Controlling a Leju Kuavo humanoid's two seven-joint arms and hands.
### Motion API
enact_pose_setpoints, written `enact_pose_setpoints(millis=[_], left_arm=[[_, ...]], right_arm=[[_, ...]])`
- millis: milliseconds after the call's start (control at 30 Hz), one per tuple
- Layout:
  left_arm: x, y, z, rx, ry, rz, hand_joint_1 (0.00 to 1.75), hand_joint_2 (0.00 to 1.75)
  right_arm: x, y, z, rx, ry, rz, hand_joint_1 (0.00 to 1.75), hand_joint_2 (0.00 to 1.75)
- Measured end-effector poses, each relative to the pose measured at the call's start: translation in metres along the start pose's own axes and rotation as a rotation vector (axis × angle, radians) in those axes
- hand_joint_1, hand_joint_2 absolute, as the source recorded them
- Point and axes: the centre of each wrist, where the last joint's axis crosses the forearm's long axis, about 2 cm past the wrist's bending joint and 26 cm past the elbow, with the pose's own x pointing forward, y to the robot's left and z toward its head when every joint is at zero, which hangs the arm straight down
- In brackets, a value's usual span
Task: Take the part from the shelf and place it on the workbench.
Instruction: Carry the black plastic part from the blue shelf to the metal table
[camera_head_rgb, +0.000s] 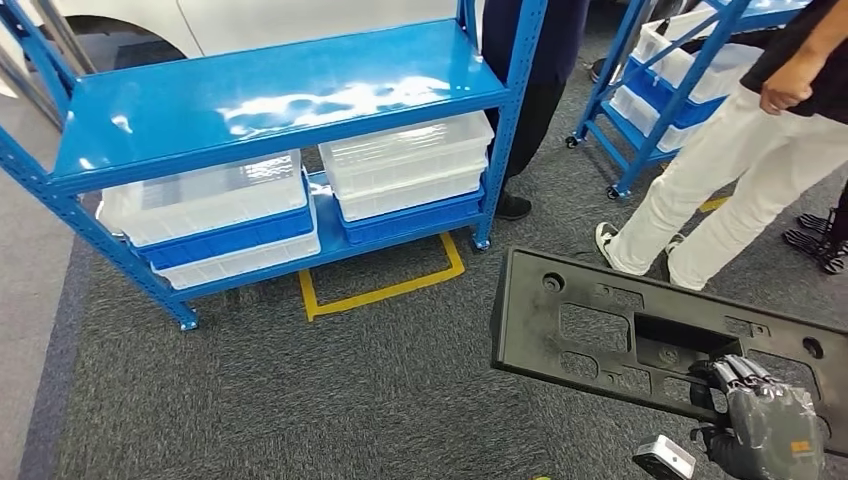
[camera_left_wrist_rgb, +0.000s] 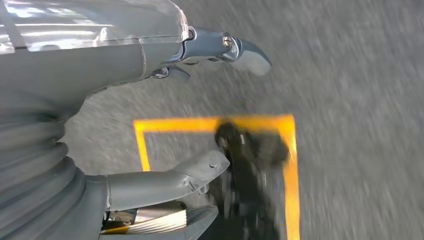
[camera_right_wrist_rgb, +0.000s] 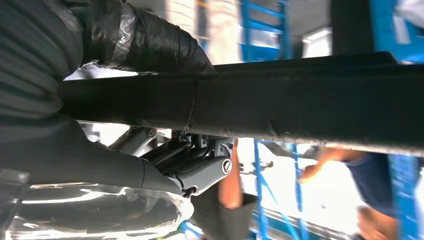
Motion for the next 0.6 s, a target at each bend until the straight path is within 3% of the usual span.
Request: enact_pose_setpoints(millis=[200, 400, 600], left_arm=[[0.008, 0.016, -0.002, 0.185, 0.173, 0.047, 0.0, 1.75], [0.009, 0.019, -0.002, 0.148, 0.146, 0.086, 0.0, 1.75], [0.011, 0.026, -0.002, 0.13, 0.122, 0.09, 0.0, 1.75]], right_arm=[[0.005, 0.0, 0.002, -0.004, 0.025, 0.011, 1.75, 1.75], [0.008, 0.0, -0.004, -0.023, 0.023, 0.01, 1.75, 1.75], [0.027, 0.015, -0.039, -0.028, -0.027, -0.003, 1.75, 1.75]])
